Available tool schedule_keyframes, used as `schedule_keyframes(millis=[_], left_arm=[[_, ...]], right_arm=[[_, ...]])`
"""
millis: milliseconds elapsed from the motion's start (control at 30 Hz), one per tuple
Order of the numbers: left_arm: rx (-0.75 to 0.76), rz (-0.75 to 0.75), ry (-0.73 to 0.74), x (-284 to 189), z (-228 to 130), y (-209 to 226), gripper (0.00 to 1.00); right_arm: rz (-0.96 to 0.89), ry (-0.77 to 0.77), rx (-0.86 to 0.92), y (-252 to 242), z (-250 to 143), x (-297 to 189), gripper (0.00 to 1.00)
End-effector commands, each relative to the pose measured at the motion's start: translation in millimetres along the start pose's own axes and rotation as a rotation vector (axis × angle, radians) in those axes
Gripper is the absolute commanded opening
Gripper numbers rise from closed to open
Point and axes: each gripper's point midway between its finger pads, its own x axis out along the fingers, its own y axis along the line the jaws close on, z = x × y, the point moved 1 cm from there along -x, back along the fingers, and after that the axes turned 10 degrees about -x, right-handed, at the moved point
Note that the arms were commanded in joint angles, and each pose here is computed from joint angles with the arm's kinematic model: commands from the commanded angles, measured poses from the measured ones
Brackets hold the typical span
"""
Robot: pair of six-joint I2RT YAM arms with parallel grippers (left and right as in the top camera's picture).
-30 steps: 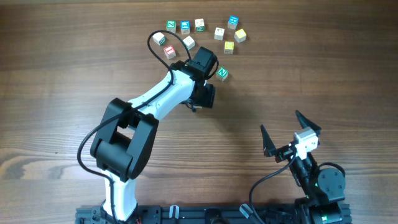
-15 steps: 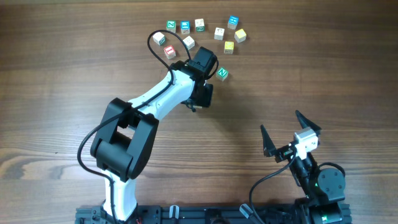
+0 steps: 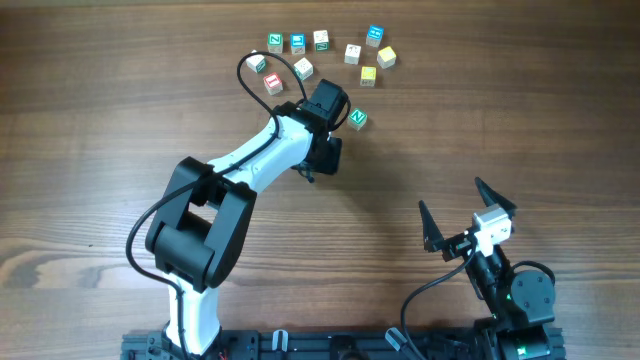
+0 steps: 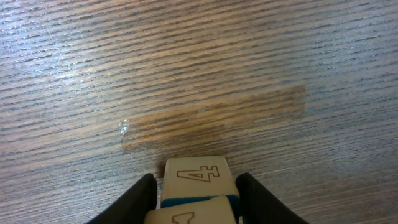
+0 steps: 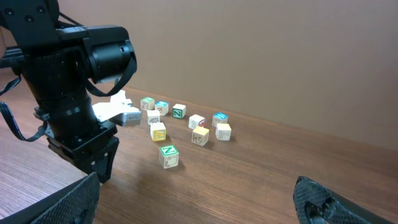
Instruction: Form a tower
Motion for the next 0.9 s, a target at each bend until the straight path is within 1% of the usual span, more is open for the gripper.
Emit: schedule_keyframes(millis=[0,67,100,133,267,300,367,400,433,467,533,600,633,667,700,767,800,833,867], left_arm=[[0.010,0.024,0.017,9.1,-5.6,3.7,0.37],[0.010,0.024,0.017,9.1,-5.7,3.7,0.33],[0.010,0.024,0.017,9.1,-5.7,3.7,0.26],[0.010,0.024,0.017,9.1,-5.7,3.7,0.22],[0.010,0.024,0.017,9.1,-5.7,3.7,0.21],[0.010,0.024,0.017,9.1,-5.7,3.7,0.18],[0.010,0.024,0.017,9.1,-5.7,3.7,0.15],[0.010,0.024,0.017,9.1,-5.7,3.7,0.18],[0.010,0.024,0.017,9.1,-5.7,3.7,0.35],[0.010,0.024,0.017,9.1,-5.7,3.7,0.38],[0.010,0.023,0.016,9.1,-5.4,3.6,0.39],[0.010,0.022,0.013,9.1,-4.7,3.1,0.48],[0.009,0.020,0.010,9.2,-4.0,2.8,0.48],[0.009,0.019,0.008,9.2,-3.4,2.4,0.45],[0.009,0.017,0.005,9.2,-2.7,2.0,0.34],[0.009,0.016,0.004,9.2,-2.5,1.9,0.22],[0.009,0.016,0.004,9.2,-2.5,1.9,0.21],[0.009,0.016,0.004,9.2,-2.5,1.9,0.22],[0.009,0.016,0.004,9.2,-2.5,1.9,0.31]], right_arm=[[-0.005,-0.007,-0.010,-0.6,1.3,-0.3,1.00],[-0.005,-0.007,-0.010,-0.6,1.3,-0.3,1.00],[-0.005,-0.007,-0.010,-0.6,1.3,-0.3,1.00],[-0.005,-0.007,-0.010,-0.6,1.3,-0.3,1.00],[-0.005,-0.007,-0.010,-0.6,1.3,-0.3,1.00],[-0.005,-0.007,-0.010,-0.6,1.3,-0.3,1.00],[-0.005,-0.007,-0.010,-0.6,1.3,-0.3,1.00],[-0.005,-0.007,-0.010,-0.6,1.3,-0.3,1.00],[-0.005,-0.007,-0.010,-0.6,1.3,-0.3,1.00],[-0.005,-0.007,-0.010,-0.6,1.3,-0.3,1.00],[-0.005,-0.007,-0.010,-0.6,1.3,-0.3,0.99],[-0.005,-0.007,-0.010,-0.6,1.3,-0.3,1.00],[-0.005,-0.007,-0.010,-0.6,1.3,-0.3,1.00],[-0.005,-0.007,-0.010,-0.6,1.3,-0.3,1.00],[-0.005,-0.007,-0.010,-0.7,1.4,-0.3,1.00],[-0.005,-0.007,-0.010,-0.6,1.3,-0.3,1.00],[-0.005,-0.007,-0.010,-0.6,1.3,-0.3,1.00],[-0.005,-0.007,-0.009,-0.6,1.3,-0.3,1.00],[-0.005,-0.007,-0.010,-0.6,1.3,-0.3,1.00]])
